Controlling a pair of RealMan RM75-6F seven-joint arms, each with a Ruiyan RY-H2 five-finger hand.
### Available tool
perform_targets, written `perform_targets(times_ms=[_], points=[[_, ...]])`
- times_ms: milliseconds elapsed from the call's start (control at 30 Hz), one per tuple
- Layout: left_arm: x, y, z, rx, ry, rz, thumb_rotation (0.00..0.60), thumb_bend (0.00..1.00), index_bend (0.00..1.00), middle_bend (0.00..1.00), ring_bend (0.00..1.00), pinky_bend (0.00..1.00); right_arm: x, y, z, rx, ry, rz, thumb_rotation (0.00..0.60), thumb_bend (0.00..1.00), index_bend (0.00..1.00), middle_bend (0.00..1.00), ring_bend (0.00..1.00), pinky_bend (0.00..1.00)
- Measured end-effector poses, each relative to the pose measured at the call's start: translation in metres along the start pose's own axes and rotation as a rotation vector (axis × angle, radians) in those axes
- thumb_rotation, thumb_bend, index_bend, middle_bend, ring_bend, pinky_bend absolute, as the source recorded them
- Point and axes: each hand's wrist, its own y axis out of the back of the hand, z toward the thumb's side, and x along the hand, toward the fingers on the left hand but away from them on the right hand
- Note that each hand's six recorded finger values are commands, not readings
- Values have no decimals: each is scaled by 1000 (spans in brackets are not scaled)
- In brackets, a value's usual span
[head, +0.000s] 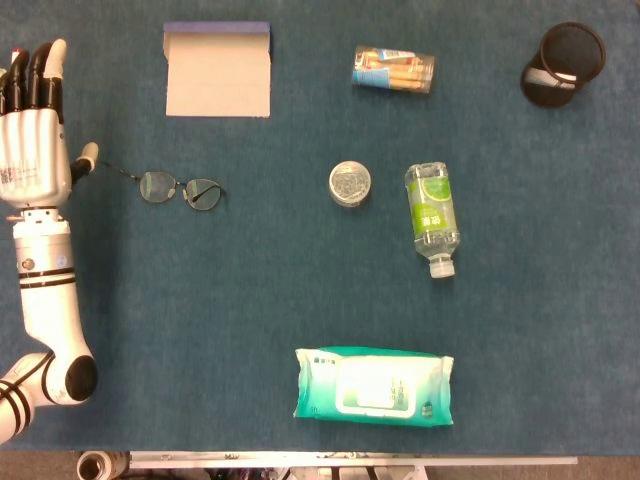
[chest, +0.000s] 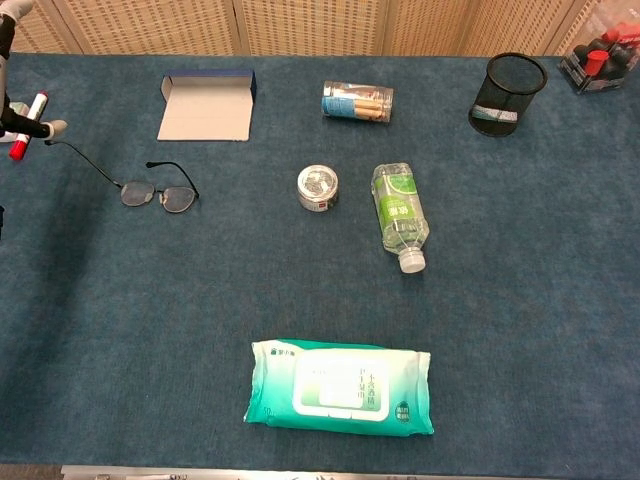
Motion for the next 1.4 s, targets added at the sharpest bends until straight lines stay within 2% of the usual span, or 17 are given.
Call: perform_targets(times_ms=[367, 633, 800, 967, 1400], points=[[-9, 7, 15, -80, -15, -35, 600, 53, 0, 120, 85, 138, 2, 4, 3, -7, 15, -14, 600, 408, 566, 466, 335, 305], [-18, 22, 22, -99, -41, -42, 600, 52, 0, 120, 85, 138, 3, 6, 4, -10, 18, -16, 600, 409, 566, 466, 335, 305], [-17, 33, 11, -73, -29, -21, 600, 52, 0, 120, 85, 138, 4, 8, 5, -13, 20, -21, 600, 409, 566, 466, 335, 305], [-14, 35, -2, -56, -4, -20, 600, 52, 0, 117, 84, 138, 5, 10, 5, -17, 22, -30, 600, 409, 566, 466, 335, 305], [-6, 19, -28, -11, 18, -24, 600, 52, 0, 73, 76, 138, 5, 14, 4, -24, 19, -38, 600, 409, 566, 466, 335, 305]])
